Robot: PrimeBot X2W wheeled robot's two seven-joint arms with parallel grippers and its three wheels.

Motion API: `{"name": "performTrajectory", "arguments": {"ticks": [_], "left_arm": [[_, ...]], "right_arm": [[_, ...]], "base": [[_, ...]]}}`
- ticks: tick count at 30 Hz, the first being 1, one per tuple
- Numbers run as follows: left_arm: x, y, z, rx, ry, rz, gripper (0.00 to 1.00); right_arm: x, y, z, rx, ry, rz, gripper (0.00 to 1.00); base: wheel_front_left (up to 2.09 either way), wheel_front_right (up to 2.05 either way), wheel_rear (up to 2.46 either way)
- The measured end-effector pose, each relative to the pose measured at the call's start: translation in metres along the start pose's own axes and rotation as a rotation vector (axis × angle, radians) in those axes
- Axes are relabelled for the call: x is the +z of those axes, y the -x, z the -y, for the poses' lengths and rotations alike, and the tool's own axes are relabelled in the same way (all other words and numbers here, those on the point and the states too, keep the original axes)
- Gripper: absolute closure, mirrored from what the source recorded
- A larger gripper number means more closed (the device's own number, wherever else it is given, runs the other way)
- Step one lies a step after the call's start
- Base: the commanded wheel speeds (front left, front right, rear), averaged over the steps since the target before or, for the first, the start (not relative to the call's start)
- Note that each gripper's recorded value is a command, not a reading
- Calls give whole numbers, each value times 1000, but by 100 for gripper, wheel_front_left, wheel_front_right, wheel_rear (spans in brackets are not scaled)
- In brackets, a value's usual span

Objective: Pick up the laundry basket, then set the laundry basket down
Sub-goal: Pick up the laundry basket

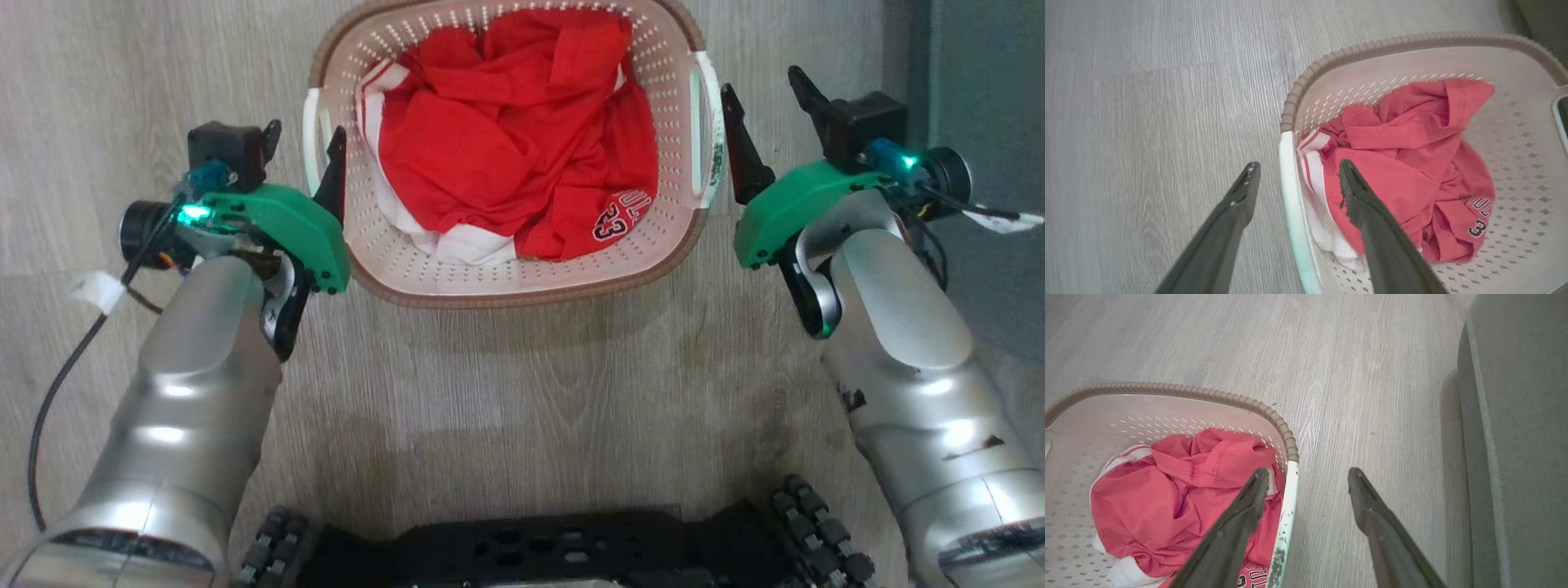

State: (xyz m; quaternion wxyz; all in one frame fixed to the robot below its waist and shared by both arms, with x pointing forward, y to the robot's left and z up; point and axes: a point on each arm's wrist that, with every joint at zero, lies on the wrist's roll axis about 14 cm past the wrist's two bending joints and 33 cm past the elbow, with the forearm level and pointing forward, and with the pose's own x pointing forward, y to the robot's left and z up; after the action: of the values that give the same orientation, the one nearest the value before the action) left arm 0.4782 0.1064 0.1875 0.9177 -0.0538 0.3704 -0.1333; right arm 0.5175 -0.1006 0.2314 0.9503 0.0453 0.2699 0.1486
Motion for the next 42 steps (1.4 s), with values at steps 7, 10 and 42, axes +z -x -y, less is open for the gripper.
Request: {"name": "performTrajectory", "arguments": {"ticks": [7, 10, 42], "left_arm": [[-22, -11, -4, -1, -11, -87, 0], [-26, -16, -8, 8, -3, -108, 0], [-3, -13, 13, -29, 133, -176, 100]], "right_arm": [[-24, -8, -7, 30, -19, -67, 0], [-34, -12, -10, 42, -26, -97, 0], [-36, -14, -11, 40, -41, -224, 100]], "base": [[0, 0, 0], [0, 0, 0], [0, 0, 0]]}}
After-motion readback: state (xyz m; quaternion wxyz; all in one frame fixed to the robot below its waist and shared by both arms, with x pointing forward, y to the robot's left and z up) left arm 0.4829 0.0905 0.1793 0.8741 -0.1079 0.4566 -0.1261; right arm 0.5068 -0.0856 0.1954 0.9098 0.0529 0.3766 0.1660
